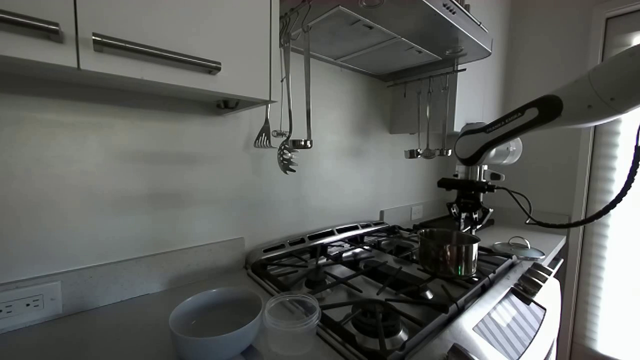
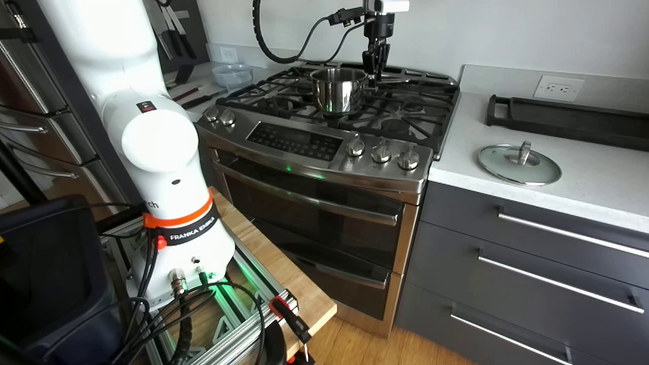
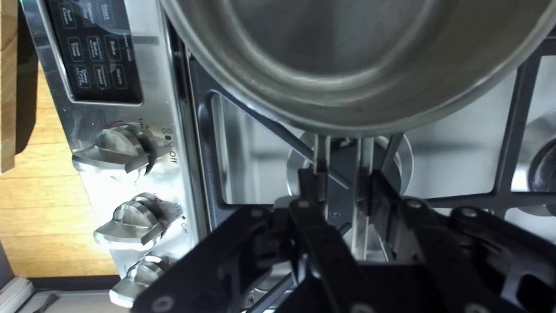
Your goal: Slide the silver pot to the left side of the job of the stove
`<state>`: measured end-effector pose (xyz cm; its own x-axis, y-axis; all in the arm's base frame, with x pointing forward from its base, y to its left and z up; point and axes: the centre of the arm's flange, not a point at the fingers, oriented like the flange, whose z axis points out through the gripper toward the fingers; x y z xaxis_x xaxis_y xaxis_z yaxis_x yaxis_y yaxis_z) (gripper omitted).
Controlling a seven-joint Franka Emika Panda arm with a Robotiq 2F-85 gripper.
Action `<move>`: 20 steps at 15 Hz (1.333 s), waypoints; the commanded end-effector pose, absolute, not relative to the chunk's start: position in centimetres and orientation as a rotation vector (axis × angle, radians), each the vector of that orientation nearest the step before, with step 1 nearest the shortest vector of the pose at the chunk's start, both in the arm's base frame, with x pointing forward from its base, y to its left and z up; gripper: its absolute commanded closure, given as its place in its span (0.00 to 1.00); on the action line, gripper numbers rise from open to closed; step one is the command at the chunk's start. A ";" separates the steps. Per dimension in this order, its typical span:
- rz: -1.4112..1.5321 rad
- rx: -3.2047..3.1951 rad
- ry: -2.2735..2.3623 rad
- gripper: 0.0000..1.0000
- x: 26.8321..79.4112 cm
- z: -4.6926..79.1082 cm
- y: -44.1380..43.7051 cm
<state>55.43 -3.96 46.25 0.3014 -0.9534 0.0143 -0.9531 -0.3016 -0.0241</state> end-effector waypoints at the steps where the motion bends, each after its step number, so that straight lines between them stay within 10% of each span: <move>1: -0.040 -2.529 1.844 0.92 55.4 46.3 -3.7; 2: -0.040 -2.531 1.841 0.67 55.4 46.3 -3.6; 8: -0.039 -2.531 1.842 0.67 55.5 46.2 -3.6; 9: -0.050 -2.540 1.825 0.92 55.5 46.5 -3.2; 20: -0.018 -2.640 1.589 0.92 55.1 47.4 6.3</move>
<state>55.70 5.22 47.51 0.4514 -0.8922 0.0164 -0.8908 -0.4517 -0.0505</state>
